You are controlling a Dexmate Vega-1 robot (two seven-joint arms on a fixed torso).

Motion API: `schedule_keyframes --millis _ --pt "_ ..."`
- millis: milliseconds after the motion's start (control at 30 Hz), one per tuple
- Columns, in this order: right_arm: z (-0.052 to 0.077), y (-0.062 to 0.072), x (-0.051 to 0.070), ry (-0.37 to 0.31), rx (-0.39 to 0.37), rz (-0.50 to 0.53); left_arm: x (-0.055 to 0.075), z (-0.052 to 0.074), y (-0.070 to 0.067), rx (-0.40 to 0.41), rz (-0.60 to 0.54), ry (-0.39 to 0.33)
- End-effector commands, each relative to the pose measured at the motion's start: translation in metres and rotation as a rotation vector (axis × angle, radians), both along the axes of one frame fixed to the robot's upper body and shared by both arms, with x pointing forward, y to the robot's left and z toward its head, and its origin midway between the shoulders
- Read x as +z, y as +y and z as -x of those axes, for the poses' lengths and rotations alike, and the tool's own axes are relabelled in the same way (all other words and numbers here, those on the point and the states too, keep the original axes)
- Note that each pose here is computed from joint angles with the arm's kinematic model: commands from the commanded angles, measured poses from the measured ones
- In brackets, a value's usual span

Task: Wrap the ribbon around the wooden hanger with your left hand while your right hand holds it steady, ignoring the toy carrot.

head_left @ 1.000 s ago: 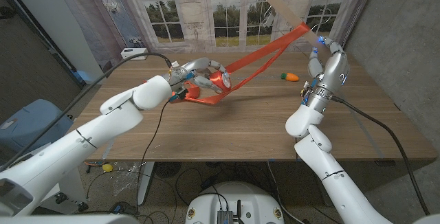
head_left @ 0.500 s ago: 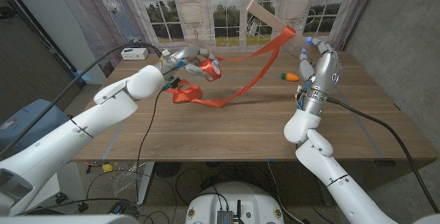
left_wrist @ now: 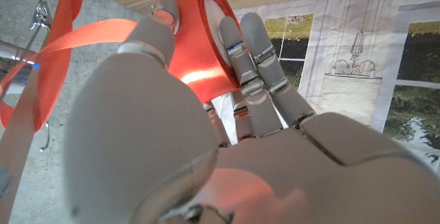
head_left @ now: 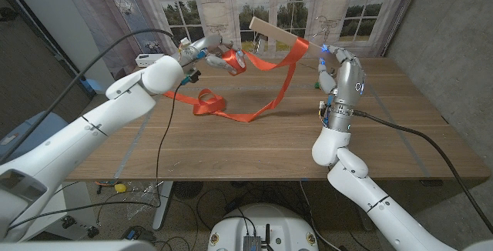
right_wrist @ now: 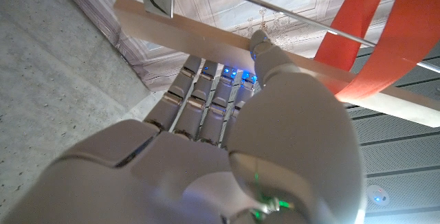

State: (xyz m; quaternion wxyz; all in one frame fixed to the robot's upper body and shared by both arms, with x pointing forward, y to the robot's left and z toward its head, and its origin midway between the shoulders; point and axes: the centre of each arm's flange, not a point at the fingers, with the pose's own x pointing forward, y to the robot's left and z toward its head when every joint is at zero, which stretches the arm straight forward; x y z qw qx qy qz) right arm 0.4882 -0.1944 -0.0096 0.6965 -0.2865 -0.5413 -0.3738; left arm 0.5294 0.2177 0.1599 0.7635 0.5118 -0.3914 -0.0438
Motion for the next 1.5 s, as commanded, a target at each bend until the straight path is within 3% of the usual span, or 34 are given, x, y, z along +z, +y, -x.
schedule_keyframes --millis 33,433,767,1167,1500 --pt "-0.013 0.019 -0.015 0.067 0.036 0.069 0.040 0.012 -0.008 0.004 -0.030 -0.075" --pt "-0.029 0.027 -0.024 0.122 0.010 0.095 0.074 0.033 -0.019 0.015 -0.070 -0.159" --pt "-0.039 0.036 -0.031 0.169 -0.033 0.157 0.096 0.042 -0.028 -0.023 -0.070 -0.192" --pt "-0.051 0.044 -0.037 0.204 -0.080 0.233 0.114 0.057 -0.050 -0.080 -0.090 -0.267" --pt "-0.059 0.048 -0.038 0.221 -0.058 0.239 0.128 0.074 -0.060 -0.122 -0.087 -0.348"
